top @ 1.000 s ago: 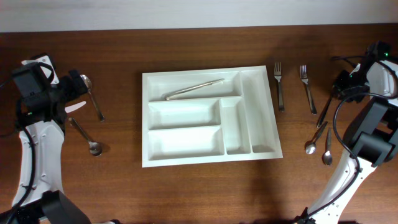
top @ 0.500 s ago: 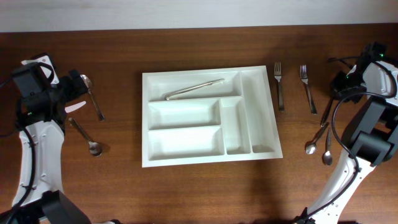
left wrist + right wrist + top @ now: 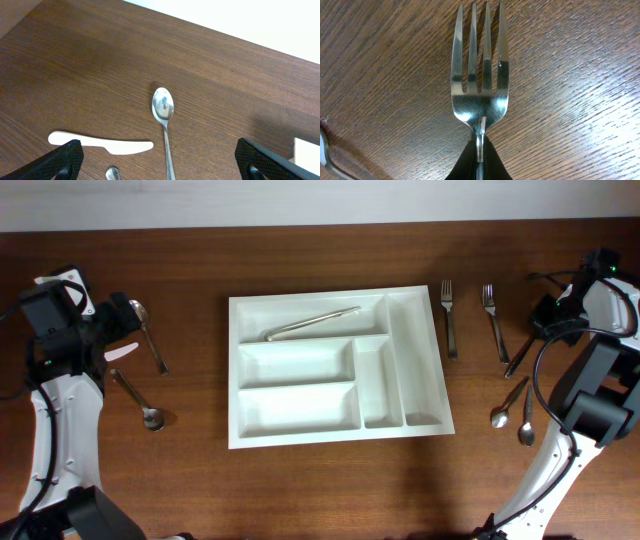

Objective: Pack container
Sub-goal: 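Move the right gripper back over the silver forks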

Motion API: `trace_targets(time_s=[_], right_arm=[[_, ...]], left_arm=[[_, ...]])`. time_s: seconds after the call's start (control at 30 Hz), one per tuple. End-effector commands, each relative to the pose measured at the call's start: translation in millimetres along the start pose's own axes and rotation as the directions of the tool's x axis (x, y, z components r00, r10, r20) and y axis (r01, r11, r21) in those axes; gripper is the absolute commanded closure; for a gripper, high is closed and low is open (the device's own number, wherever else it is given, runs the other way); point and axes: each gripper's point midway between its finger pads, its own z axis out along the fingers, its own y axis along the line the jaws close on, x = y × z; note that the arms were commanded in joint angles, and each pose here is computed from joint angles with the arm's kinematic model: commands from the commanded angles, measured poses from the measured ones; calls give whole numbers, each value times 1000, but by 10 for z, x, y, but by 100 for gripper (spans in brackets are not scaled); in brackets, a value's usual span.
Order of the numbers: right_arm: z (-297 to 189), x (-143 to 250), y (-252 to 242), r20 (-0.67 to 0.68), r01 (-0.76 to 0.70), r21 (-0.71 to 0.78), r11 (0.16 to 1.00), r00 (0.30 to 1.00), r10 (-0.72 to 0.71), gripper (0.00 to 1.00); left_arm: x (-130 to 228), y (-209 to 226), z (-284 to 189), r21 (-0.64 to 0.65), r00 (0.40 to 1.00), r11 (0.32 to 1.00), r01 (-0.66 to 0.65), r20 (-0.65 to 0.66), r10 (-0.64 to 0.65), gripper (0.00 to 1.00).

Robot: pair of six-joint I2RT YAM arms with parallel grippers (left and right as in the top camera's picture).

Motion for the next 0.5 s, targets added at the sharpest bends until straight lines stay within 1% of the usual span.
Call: trace_targets(time_s=[0.0,0.17,0.27,0.47], right_arm=[[199,182,-13,-68,0,16,1000,998,1,96],[-35,79,53,-27,15,1,1000,1000,-15,96],[-263,-8,180,21,69,-40,997,997,-68,96],[-690,-85,425,118,160,-57,985,981,-152,96]], left_arm=[[-80,34,-8,-11,1000,1000,2,17,-2,1],[-80,34,-8,-11,1000,1000,2,17,-2,1],[-80,34,-8,-11,1000,1000,2,17,-2,1],[-80,34,-8,-11,1000,1000,2,17,-2,1]])
